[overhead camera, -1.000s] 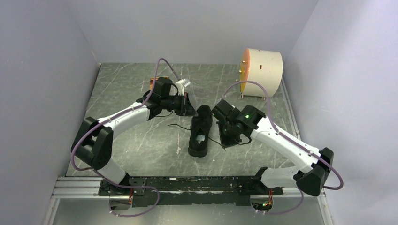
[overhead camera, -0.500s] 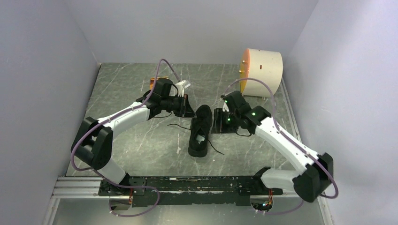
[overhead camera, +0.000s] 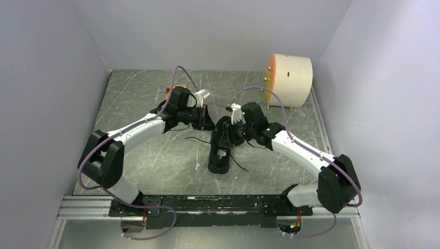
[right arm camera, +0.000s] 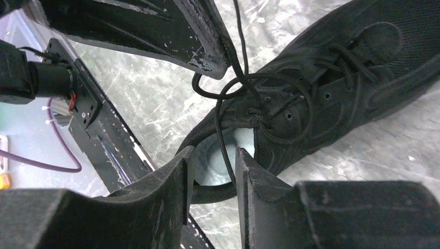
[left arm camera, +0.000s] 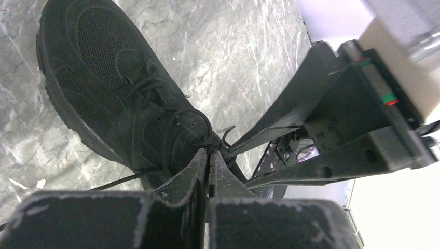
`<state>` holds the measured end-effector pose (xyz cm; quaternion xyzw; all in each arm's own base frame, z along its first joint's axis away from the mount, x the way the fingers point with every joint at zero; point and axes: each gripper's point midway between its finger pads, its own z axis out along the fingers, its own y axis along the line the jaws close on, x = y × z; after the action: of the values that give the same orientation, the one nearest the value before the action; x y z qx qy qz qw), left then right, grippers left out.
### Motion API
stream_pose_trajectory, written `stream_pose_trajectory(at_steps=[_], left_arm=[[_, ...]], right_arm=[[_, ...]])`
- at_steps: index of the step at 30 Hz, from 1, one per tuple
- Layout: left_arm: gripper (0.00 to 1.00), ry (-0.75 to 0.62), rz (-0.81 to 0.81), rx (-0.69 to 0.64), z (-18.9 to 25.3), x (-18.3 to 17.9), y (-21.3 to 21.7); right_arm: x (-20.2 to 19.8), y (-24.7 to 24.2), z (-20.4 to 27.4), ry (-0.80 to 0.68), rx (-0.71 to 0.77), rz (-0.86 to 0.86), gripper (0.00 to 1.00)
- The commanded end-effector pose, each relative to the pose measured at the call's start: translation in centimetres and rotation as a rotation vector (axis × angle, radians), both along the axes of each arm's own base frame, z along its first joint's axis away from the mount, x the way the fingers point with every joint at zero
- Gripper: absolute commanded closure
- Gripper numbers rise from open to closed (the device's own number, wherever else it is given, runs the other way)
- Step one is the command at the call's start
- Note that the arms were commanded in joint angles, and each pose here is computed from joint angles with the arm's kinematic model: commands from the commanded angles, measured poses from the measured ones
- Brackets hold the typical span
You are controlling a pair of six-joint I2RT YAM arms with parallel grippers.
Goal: Tie the shoes
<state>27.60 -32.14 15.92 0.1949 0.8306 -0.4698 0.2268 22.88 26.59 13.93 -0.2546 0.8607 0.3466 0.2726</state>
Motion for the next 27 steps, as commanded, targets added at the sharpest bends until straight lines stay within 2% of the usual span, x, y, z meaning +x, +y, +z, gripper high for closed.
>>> stream_pose_trajectory(at_steps=[1, 11, 16, 22, 23, 25, 27], left_arm=[[0.95, -0.015, -0.007, -0.042, 1.7, -0.3, -0.2], [0.95, -0.018, -0.02, -0.038, 2.0, -0.5, -0.2], [0.95, -0.021, -0.019, -0.047, 2.4, -0.4, -0.3], [0.95, -0.037, -0.022, -0.061, 3.3, -0.3, -0.5], [0.95, -0.04, -0.022, -0.062, 3.5, -0.3, -0.5], [0.95, -0.045, -0.023, -0.063, 3.7, -0.2, -0.5], [0.95, -0.05, -0.026, -0.065, 3.9, -0.1, -0.6]], right_arm=[[-0.2, 0.9, -1.0, -0.018, 0.036, 0.073, 0.61], [0.1, 0.2, -3.8, -0.004, -0.052, 0.078, 0.59], [-0.5, 0.3, -3.8, 0.009, -0.035, 0.105, 0.63], [-0.6, 0.4, -2.5, 0.003, 0.006, 0.073, 0.75], [-0.8, 0.4, -2.4, 0.005, 0.021, 0.072, 0.8], [-0.7, 0.5, -2.4, 0.004, 0.035, 0.06, 0.98], [-0.4, 0.5, -2.4, -0.005, 0.035, 0.046, 1.0]])
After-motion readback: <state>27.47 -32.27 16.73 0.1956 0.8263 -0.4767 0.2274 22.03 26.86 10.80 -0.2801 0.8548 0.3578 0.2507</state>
